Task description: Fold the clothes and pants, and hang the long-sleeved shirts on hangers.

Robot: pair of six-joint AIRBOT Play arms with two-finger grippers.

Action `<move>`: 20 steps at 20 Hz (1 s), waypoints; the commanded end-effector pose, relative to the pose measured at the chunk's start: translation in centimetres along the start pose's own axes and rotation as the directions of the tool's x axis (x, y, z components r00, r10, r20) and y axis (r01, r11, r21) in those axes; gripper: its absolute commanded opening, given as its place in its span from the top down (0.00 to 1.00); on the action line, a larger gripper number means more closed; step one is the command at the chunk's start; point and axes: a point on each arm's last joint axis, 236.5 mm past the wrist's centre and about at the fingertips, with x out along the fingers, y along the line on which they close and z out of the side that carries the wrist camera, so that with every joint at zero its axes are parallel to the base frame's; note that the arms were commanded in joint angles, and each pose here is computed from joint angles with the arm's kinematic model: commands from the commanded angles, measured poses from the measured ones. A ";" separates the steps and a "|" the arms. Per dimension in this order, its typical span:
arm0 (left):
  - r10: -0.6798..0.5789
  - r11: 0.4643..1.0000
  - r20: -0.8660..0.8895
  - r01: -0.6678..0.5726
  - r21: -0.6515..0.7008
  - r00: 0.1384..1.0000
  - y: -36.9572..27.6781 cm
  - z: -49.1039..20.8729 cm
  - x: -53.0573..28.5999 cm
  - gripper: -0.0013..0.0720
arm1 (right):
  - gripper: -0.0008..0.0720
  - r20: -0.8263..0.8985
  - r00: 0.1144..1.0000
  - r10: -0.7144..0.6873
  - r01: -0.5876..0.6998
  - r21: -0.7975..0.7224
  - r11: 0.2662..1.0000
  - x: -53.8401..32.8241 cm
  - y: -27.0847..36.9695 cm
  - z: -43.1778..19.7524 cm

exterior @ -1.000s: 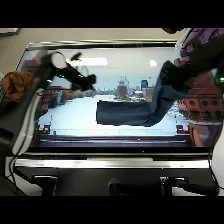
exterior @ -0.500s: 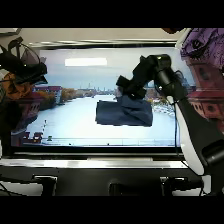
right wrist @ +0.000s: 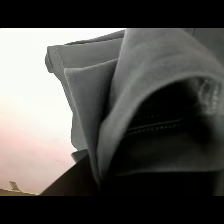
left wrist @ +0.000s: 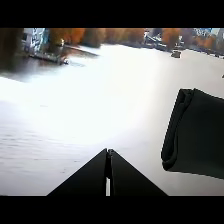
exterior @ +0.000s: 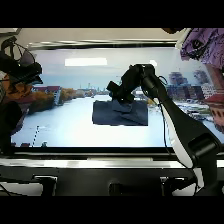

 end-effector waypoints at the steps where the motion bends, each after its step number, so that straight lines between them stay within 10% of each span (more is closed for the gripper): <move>1: 0.000 1.000 0.006 0.000 -0.002 1.000 0.1 0.2 0.0 0.96 | 0.94 -0.020 0.999 0.035 -0.035 0.002 0.999 1.2 0.7 -0.1; 8: 0.006 1.000 -0.022 -0.006 -0.007 1.000 0.3 -0.4 0.8 0.96 | 0.74 -0.078 0.990 0.115 -0.116 -0.016 0.993 2.1 2.4 -1.2; 11: 0.010 1.000 -0.037 -0.010 -0.012 0.999 0.5 -0.7 1.3 0.96 | 0.45 -0.098 0.967 0.234 -0.238 -0.039 0.970 1.4 5.3 -1.7; 20: 0.009 1.000 -0.032 -0.009 -0.011 0.999 0.4 -0.8 1.0 0.96 | 0.42 0.080 0.931 0.356 -0.332 -0.223 0.917 -12.7 3.8 4.8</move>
